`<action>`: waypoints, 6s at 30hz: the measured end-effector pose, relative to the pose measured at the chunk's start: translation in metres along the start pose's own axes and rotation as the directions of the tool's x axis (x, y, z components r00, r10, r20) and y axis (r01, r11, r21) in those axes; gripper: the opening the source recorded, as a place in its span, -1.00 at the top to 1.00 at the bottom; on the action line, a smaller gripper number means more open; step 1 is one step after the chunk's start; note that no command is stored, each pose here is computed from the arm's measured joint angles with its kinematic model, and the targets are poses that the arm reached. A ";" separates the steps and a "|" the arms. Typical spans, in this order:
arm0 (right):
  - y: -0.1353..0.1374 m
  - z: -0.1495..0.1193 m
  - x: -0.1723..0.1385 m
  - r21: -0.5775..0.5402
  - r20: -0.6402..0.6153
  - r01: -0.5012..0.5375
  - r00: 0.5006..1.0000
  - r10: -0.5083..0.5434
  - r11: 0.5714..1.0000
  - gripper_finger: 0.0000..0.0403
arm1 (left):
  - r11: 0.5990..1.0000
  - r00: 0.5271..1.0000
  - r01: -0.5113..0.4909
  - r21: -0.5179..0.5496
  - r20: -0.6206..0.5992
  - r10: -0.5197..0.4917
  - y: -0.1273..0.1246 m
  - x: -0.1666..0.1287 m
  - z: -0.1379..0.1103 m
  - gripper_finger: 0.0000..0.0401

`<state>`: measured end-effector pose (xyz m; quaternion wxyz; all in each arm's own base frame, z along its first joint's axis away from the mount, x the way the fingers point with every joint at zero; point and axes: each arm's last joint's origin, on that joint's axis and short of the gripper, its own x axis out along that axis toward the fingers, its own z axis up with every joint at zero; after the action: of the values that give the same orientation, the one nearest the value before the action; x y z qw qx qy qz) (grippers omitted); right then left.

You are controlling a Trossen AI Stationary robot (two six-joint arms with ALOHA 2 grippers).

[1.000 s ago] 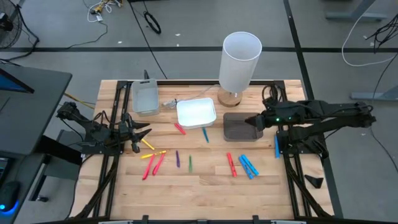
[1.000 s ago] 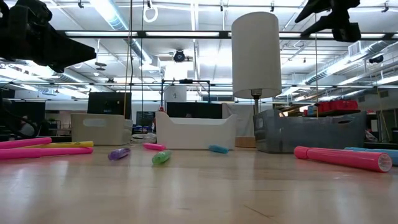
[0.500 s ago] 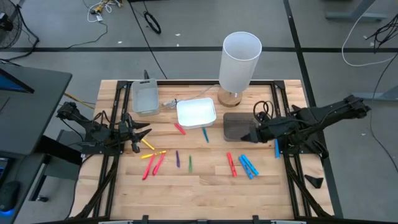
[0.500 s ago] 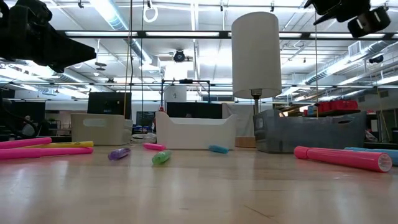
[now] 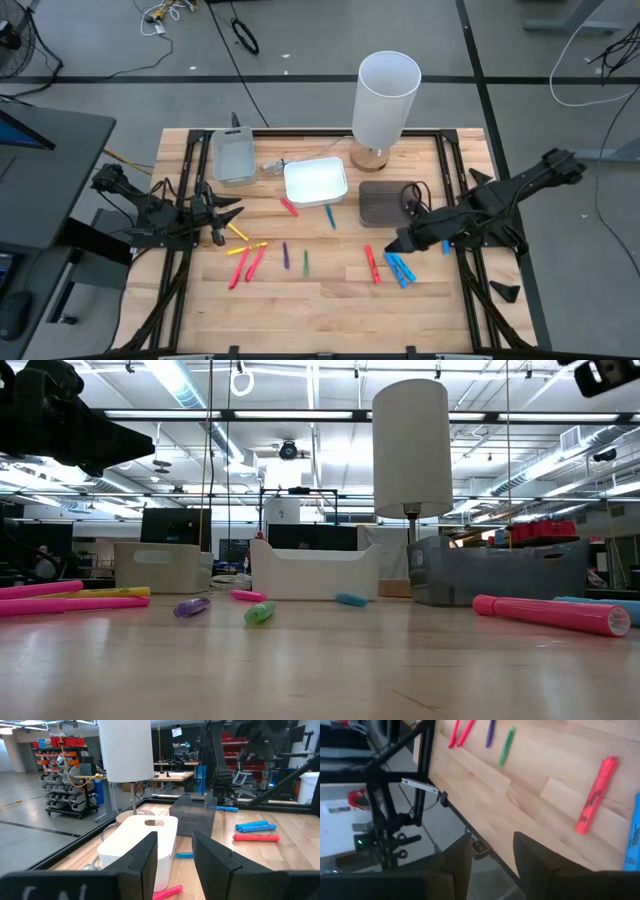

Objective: Pick & Place Markers
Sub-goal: Put the orange highlighter pen into the gray bin

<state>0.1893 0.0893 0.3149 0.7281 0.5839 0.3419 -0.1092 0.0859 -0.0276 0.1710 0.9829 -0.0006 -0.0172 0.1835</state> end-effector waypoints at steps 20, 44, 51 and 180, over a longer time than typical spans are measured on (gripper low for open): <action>0.064 -0.001 0.026 -0.025 0.015 0.421 0.907 -0.421 0.907 0.29 | 1.000 1.000 0.000 0.000 0.000 0.000 0.000 0.000 0.000 0.36; 0.075 0.003 0.059 0.070 0.021 0.591 0.805 -0.593 0.804 0.29 | 1.000 1.000 0.000 0.000 0.000 0.000 0.000 0.000 0.000 0.36; 0.063 0.002 0.070 0.068 0.022 0.616 0.785 -0.619 0.784 0.29 | 1.000 1.000 0.000 0.000 0.000 0.000 0.000 0.000 0.000 0.36; -0.003 0.021 0.131 -0.496 0.032 0.410 0.890 -0.456 0.766 0.73 | 1.000 1.000 0.000 -0.001 0.001 0.000 0.000 0.000 0.000 0.36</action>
<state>0.2928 0.1005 0.2327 0.7904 0.2900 0.5161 -0.1575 0.0859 -0.0275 0.1711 0.9828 -0.0012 -0.0179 0.1836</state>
